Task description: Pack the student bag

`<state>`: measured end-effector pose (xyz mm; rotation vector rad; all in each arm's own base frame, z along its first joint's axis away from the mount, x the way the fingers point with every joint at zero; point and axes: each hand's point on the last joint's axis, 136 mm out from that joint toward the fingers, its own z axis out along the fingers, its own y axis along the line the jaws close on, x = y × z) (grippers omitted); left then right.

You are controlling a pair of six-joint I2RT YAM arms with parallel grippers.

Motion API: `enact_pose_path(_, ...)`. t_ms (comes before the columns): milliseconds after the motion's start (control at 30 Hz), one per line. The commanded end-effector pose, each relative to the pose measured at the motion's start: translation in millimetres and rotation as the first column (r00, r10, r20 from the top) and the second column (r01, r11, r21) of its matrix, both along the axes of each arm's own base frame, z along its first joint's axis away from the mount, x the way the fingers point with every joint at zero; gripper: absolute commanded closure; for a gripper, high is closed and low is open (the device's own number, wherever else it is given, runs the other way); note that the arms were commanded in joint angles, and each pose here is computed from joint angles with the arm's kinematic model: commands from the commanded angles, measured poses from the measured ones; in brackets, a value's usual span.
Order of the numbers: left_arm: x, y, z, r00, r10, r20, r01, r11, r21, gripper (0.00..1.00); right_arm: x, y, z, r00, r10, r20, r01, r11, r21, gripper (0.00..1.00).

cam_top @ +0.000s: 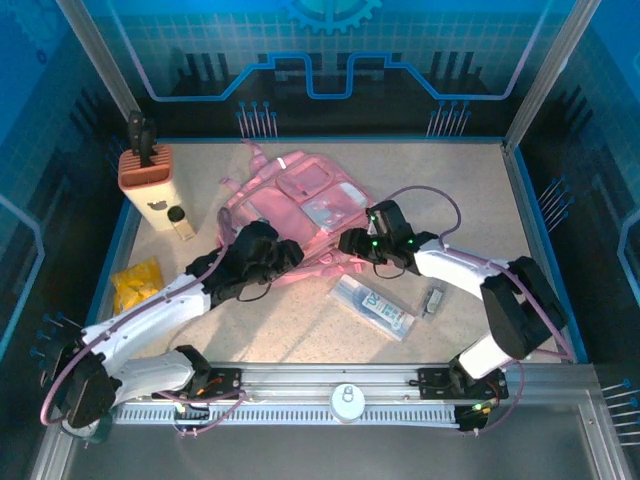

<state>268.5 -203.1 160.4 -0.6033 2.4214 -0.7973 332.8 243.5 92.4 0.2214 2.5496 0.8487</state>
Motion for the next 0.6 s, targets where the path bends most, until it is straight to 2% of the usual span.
enact_pose_path(0, 6, -4, 5, 0.999, -0.033, 0.02, 0.031, 0.996, 0.089, 0.52, 19, 7, 8, 0.997, -0.064, -0.049, 0.068, 0.994, 0.087, 0.45)
enact_pose_path(200, 14, -10, 0, 0.999, -0.033, 0.022, 0.03, 0.991, 0.132, 0.51, 30, 9, 8, 0.99, -0.113, -0.082, 0.12, 0.989, 0.087, 0.48)
enact_pose_path(400, 19, -14, -5, 0.999, -0.04, 0.015, 0.037, 0.986, 0.162, 0.5, 20, 1, 35, 0.989, -0.148, -0.015, 0.149, 0.987, 0.065, 0.47)
enact_pose_path(467, 21, -14, -6, 0.999, -0.038, 0.012, 0.035, 0.984, 0.173, 0.49, 19, 1, 44, 0.988, -0.156, 0.016, 0.156, 0.987, 0.048, 0.45)
enact_pose_path(567, 26, -17, -5, 0.999, -0.035, 0.018, 0.031, 0.985, 0.171, 0.49, 25, -1, 36, 0.983, -0.182, -0.018, 0.183, 0.982, 0.048, 0.45)
